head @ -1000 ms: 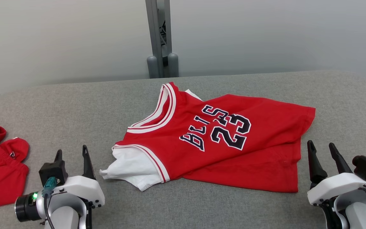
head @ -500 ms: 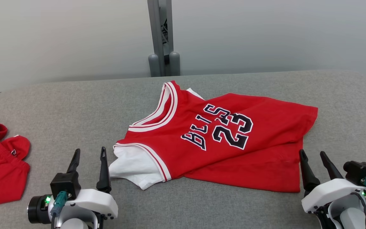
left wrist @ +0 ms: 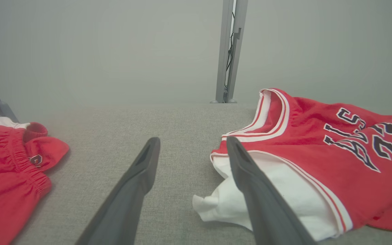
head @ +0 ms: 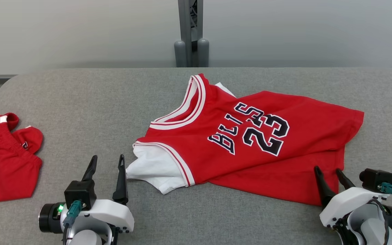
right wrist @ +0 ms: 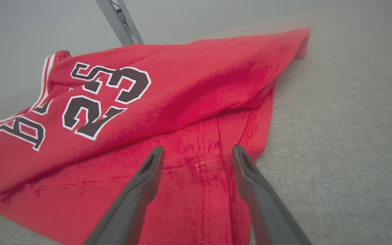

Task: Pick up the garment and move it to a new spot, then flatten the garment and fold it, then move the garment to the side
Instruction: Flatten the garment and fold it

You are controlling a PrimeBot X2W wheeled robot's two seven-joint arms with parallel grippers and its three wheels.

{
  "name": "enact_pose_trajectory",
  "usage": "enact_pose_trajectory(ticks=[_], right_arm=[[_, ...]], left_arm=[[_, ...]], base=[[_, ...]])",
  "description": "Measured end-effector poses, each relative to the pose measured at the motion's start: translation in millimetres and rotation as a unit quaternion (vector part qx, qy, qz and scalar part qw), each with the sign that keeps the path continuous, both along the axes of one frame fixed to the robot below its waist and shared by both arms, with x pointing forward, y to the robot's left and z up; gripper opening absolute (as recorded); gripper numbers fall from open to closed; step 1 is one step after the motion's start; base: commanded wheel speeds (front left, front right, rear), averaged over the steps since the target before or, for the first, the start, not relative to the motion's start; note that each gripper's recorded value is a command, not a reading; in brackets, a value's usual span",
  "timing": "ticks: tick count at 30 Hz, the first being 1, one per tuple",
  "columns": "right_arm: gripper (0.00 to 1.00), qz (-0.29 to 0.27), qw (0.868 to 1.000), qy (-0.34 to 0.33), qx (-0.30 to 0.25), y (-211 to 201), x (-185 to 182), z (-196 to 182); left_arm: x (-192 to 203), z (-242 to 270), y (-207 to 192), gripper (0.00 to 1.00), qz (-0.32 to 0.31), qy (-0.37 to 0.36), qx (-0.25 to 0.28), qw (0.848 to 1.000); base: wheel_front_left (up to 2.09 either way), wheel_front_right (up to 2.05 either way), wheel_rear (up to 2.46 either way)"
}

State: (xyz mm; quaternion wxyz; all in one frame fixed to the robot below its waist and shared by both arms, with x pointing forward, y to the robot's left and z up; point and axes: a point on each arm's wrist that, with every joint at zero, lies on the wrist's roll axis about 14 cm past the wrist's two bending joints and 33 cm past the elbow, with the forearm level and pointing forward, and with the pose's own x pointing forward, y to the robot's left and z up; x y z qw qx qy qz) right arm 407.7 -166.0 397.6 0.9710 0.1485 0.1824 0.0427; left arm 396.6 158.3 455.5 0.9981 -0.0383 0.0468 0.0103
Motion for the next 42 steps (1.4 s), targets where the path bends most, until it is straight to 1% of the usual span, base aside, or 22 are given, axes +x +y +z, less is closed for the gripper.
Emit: enact_pose_trajectory(ticks=[7, 14, 15, 16, 17, 18, 19, 20, 27, 32, 36, 39, 42], right_arm=[[1.0, 0.004, 1.0, 0.023, 0.006, 6, 2, -14], [1.0, 0.004, 1.0, 0.026, 0.013, 9, 6, -18], [0.88, 0.004, 1.0, 0.025, 0.014, 9, 6, -17], [0.66, 0.005, 1.0, 0.024, 0.015, 10, 7, -17], [0.66, 0.006, 1.0, 0.023, 0.016, 11, 7, -16], [0.27, 0.007, 1.0, 0.023, 0.016, 12, 7, -16], [0.09, 0.007, 1.0, 0.023, 0.016, 12, 7, -16], [0.0, 0.007, 1.0, 0.023, 0.017, 11, 7, -16], [0.0, 0.004, 1.0, 0.012, 0.015, 5, 6, -10], [0.0, 0.003, 0.999, -0.025, 0.019, 2, 13, 12], [0.0, -0.007, 0.998, -0.057, 0.019, -10, 14, 31], [0.0, -0.016, 0.997, -0.073, 0.02, -18, 11, 40], [0.0, -0.02, 0.997, -0.075, 0.02, -21, 5, 40]], left_arm=[[0, -6, 1, 1.0, -0.001, 0.008, 0.003, 1.0], [5, -5, 2, 1.0, -0.002, 0.006, 0.006, 1.0], [5, -5, 1, 1.0, -0.003, 0.006, 0.006, 1.0], [5, -5, 1, 1.0, -0.003, 0.006, 0.006, 1.0], [5, -5, 1, 1.0, -0.003, 0.006, 0.006, 1.0], [5, -5, 1, 1.0, -0.003, 0.006, 0.006, 1.0], [5, -5, 1, 1.0, -0.003, 0.006, 0.006, 1.0], [5, -5, 1, 1.0, -0.003, 0.006, 0.006, 1.0], [4, -2, 0, 1.0, -0.003, 0.003, 0.003, 1.0], [2, 1, -1, 1.0, -0.002, 0.0, 0.0, 1.0], [-2, -2, -4, 1.0, -0.006, 0.005, -0.004, 1.0], [-7, -13, -12, 1.0, -0.023, 0.024, -0.006, 0.999], [-13, -29, -23, 1.0, -0.05, 0.05, -0.006, 0.997]], base=[[0.0, 0.0, 0.0], [0.0, 0.0, 0.0], [0.0, 0.0, 0.0], [0.0, 0.0, 0.0], [0.0, 0.0, 0.0], [0.0, 0.0, 0.0], [0.0, 0.0, 0.0], [0.0, 0.0, 0.0], [0.0, 0.0, 0.0], [0.0, 0.0, 0.0], [0.0, 0.0, 0.0], [0.0, 0.0, 0.0], [0.0, 0.0, 0.0]])
